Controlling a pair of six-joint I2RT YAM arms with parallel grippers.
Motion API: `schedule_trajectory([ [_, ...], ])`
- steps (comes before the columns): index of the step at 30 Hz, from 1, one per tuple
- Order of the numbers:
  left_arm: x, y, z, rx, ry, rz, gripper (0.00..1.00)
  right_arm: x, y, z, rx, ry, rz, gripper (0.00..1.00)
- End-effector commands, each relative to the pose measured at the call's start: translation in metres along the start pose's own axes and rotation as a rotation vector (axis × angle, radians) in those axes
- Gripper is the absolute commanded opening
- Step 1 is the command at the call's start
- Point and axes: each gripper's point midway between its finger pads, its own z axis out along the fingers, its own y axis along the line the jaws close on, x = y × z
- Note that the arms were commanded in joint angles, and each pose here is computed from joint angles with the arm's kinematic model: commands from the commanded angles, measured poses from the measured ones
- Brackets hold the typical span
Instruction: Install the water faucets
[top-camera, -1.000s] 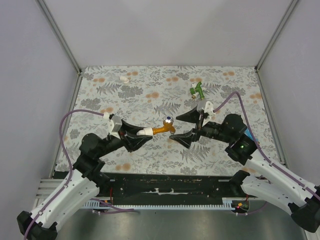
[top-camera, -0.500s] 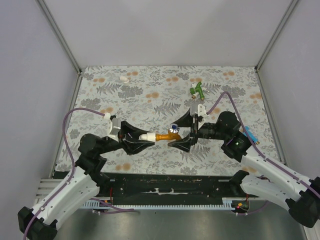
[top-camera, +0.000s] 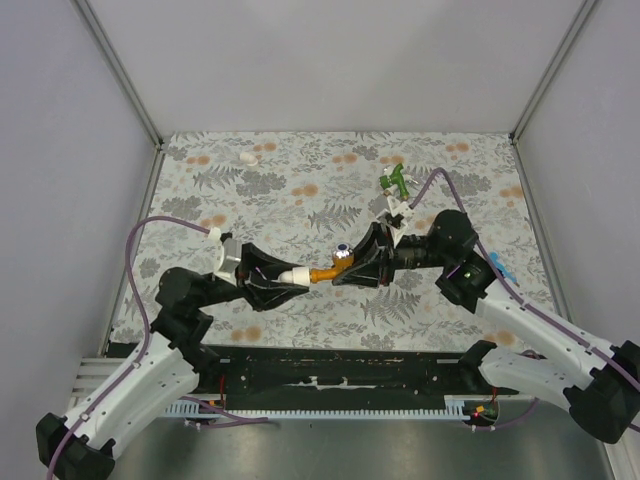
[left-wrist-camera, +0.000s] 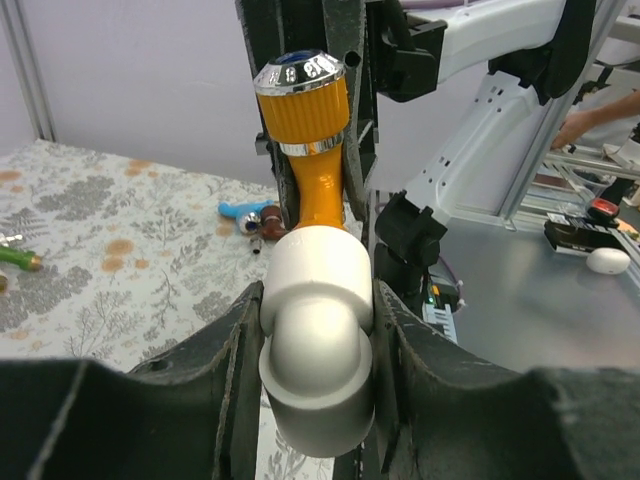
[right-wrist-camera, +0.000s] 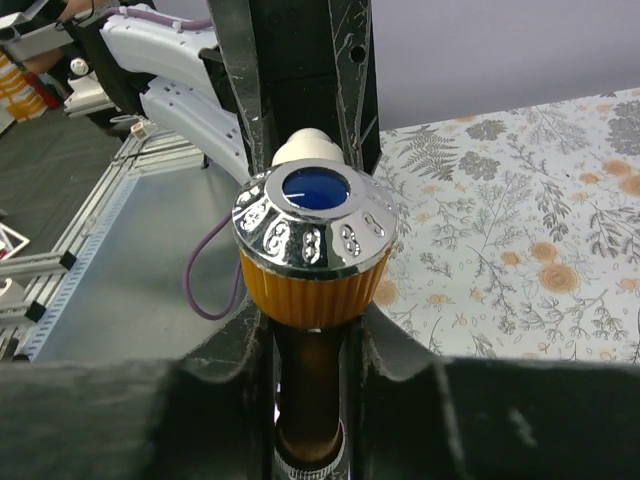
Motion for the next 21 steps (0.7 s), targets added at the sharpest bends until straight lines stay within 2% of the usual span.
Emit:
schedule_trajectory([
  [1, -0.026, -0.018, 0.0, 0.079, -0.048, 0.162, 0.02, -0.014, 0.016, 0.007, -0.096, 0.029, 0.118, 0.0],
  [4, -0.03, -0.02, -0.003, 0.067, -0.058, 0.201, 0.02, -0.008, 0.014, 0.011, -0.112, 0.082, 0.238, 0.0],
  [5, -0.031, -0.018, -0.004, 0.048, -0.061, 0.205, 0.05, -0.006, 0.013, 0.012, -0.116, 0.092, 0.257, 0.0],
  [6, -0.032, -0.016, -0.005, 0.03, -0.061, 0.209, 0.13, -0.007, 0.012, 0.012, -0.113, 0.093, 0.25, 0.0],
  [9, -0.035, -0.007, -0.008, -0.048, -0.074, 0.185, 0.5, -0.006, 0.002, 0.01, -0.035, 0.089, 0.193, 0.0],
  [10, -0.036, -0.004, -0.01, -0.074, -0.08, 0.173, 0.57, -0.004, -0.003, 0.007, 0.003, 0.094, 0.17, 0.0],
  [11, -0.036, -0.001, -0.011, -0.103, -0.084, 0.151, 0.7, -0.006, -0.007, 0.005, 0.035, 0.094, 0.125, 0.0],
  [12, -0.037, 0.004, -0.012, -0.14, -0.088, 0.123, 0.79, -0.005, -0.011, 0.001, 0.075, 0.099, 0.088, 0.0],
  [16, -0.037, 0.019, -0.017, -0.268, -0.099, -0.052, 0.81, -0.008, -0.032, -0.016, 0.242, 0.087, -0.09, 0.0],
  [21, -0.026, 0.036, -0.015, -0.382, -0.102, -0.355, 0.83, -0.011, -0.04, -0.025, 0.303, 0.078, -0.214, 0.0],
])
